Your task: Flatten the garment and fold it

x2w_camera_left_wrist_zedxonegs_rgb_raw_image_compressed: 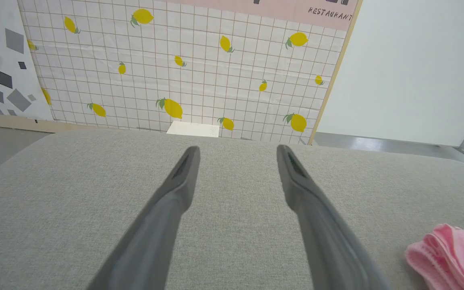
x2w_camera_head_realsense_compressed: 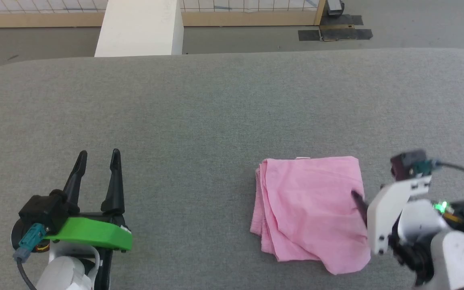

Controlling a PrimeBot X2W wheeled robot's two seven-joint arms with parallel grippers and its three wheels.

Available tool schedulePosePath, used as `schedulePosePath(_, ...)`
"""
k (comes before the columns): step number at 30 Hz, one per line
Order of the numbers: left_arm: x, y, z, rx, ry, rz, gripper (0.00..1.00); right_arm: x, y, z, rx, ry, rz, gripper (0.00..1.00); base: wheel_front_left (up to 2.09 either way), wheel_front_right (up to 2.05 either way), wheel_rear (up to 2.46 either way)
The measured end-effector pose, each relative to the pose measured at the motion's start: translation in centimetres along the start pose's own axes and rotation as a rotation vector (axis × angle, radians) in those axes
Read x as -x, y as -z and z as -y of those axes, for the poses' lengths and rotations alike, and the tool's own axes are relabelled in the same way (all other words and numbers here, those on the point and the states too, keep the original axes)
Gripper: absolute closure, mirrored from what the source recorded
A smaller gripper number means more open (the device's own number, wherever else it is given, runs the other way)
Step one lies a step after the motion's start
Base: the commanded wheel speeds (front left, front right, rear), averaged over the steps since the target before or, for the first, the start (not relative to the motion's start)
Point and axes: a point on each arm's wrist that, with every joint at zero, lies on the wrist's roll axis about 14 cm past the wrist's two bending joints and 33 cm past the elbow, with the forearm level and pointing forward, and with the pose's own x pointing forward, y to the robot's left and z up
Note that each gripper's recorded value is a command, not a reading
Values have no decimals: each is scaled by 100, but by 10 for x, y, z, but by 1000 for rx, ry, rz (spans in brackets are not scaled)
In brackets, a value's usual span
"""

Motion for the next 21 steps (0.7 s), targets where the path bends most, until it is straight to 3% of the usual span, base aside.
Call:
schedulePosePath(4,-2,4,1,2,3,-9,0,-2,38,-7,-19,-17,-109,0,0,0,0)
schedulePosePath(10,-1,8,1,2,3,-21,0,-14,67,-17,-18,-45,-197,0,0,0,0)
schedulePosePath(11,-1,9,0,2,2,-23,0,-16,67,-18,-17,-48,-199,29,0,0,0)
schedulePosePath(12,-1,9,0,0,1,-24,0,-18,65,-18,-15,-50,-196,78,0,0,0)
schedulePosePath(13,-1,9,0,-2,1,-24,0,-20,62,-18,-13,-52,-189,100,0,0,0)
schedulePosePath(21,-10,10,2,-9,8,-23,0,-13,54,-4,43,-57,-217,100,0,0,0)
